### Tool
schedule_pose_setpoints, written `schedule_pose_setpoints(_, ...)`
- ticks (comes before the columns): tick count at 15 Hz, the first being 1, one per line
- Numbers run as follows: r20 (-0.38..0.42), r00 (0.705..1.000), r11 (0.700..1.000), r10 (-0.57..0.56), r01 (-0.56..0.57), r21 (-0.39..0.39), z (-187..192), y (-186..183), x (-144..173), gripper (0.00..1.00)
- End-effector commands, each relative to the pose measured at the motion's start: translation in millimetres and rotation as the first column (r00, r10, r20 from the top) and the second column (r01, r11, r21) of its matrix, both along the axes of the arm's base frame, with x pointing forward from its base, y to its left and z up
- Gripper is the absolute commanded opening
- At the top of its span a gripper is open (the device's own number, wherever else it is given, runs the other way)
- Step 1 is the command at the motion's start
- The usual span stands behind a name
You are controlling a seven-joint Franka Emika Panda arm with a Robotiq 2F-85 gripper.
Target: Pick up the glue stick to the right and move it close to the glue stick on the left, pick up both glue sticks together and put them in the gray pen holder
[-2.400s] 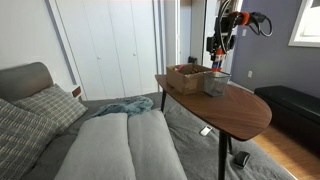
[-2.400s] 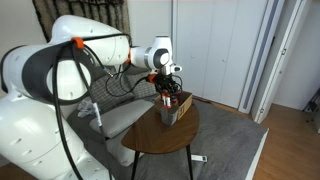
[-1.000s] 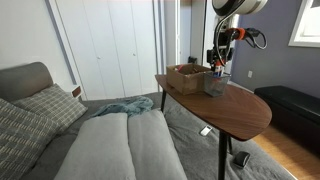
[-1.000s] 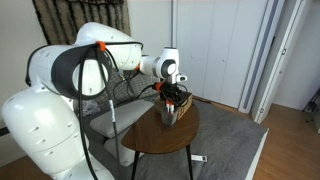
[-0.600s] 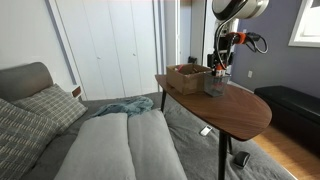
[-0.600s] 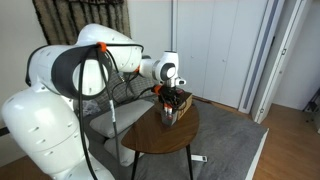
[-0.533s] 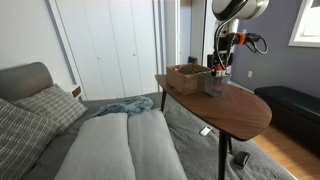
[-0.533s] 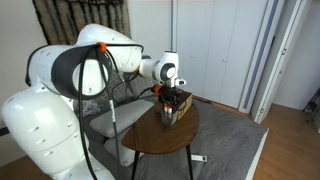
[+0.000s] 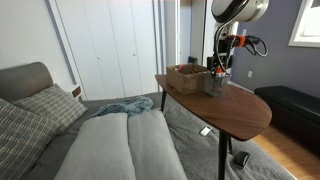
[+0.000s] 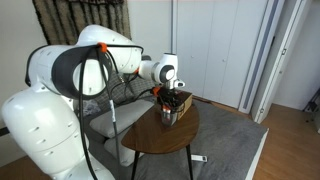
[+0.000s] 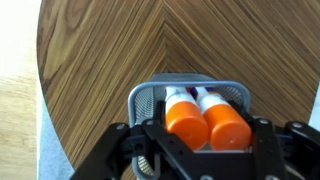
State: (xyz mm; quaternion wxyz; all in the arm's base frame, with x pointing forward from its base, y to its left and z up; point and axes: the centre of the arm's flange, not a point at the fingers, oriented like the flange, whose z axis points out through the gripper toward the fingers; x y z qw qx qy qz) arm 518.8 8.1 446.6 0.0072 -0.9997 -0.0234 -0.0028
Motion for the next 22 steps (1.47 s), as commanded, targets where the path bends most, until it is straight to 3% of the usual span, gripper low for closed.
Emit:
schedule_pose_setpoints(1, 0.018, 1.000, 1.000, -0.005, 0.005, 0.016, 0.9, 3.1, -3.5, 0.37)
schedule_pose_setpoints(2, 0.019, 1.000, 1.000, -0.007, 0.007, 0.011, 0.9, 3.5, -3.5, 0.79)
schedule_pose_setpoints(5, 0.029, 1.000, 1.000, -0.008, 0.007, 0.015, 5.9, 3.3, -2.6, 0.99)
schedule_pose_setpoints(12, 0.108, 0.994, 1.000, -0.012, 0.010, 0.014, 40.7, 2.8, -3.4, 1.00)
schedule_pose_setpoints(17, 0.121, 0.993, 1.000, -0.012, 0.010, 0.017, 48.0, 4.5, -8.7, 1.00)
schedule_pose_setpoints(22, 0.178, 0.983, 0.999, -0.051, 0.049, 0.014, 96.1, 3.9, -27.7, 1.00)
